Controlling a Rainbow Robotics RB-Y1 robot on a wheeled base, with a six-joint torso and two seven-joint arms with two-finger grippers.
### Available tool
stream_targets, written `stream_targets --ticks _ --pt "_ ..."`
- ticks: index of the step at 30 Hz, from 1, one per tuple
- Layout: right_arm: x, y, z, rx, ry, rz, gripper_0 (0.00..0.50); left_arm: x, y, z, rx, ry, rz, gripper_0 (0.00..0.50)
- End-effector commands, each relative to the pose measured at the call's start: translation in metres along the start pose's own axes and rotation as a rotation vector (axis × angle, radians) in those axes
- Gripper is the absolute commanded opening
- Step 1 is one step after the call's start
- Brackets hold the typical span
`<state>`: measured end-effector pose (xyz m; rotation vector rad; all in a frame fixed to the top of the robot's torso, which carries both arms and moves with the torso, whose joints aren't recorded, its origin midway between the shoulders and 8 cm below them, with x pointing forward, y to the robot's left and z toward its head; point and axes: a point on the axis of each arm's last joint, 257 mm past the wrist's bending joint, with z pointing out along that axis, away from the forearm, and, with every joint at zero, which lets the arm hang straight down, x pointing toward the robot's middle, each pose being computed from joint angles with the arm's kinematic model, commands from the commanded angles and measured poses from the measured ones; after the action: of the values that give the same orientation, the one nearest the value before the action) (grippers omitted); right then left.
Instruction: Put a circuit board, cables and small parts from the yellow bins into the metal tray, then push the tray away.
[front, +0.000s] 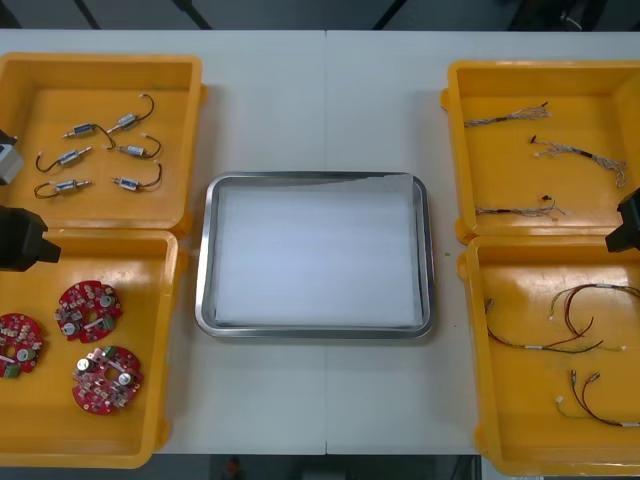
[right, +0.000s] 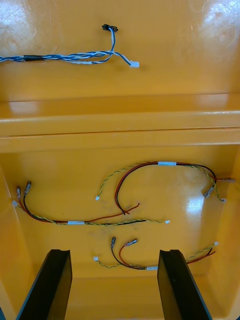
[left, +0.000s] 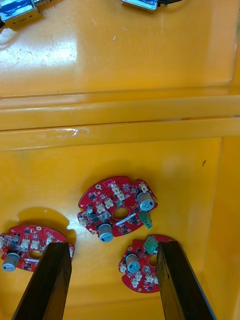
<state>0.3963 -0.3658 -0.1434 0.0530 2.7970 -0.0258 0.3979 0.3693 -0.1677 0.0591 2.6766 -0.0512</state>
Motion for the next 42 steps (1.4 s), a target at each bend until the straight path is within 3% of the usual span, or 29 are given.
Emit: stream_targets --ticks 1,42 --pt "-0.0049 -0.0113 -0.0125 0.031 -0.032 0.051 0.5 0.0052 0.013 -0.0049 -0.04 0.017 -0.064 0.5" --pt "-0.0049 -0.0113 -0.0125 0.031 -0.032 0.051 0.5 0.0052 0.013 -0.0049 -0.04 0.017 -0.064 0.5"
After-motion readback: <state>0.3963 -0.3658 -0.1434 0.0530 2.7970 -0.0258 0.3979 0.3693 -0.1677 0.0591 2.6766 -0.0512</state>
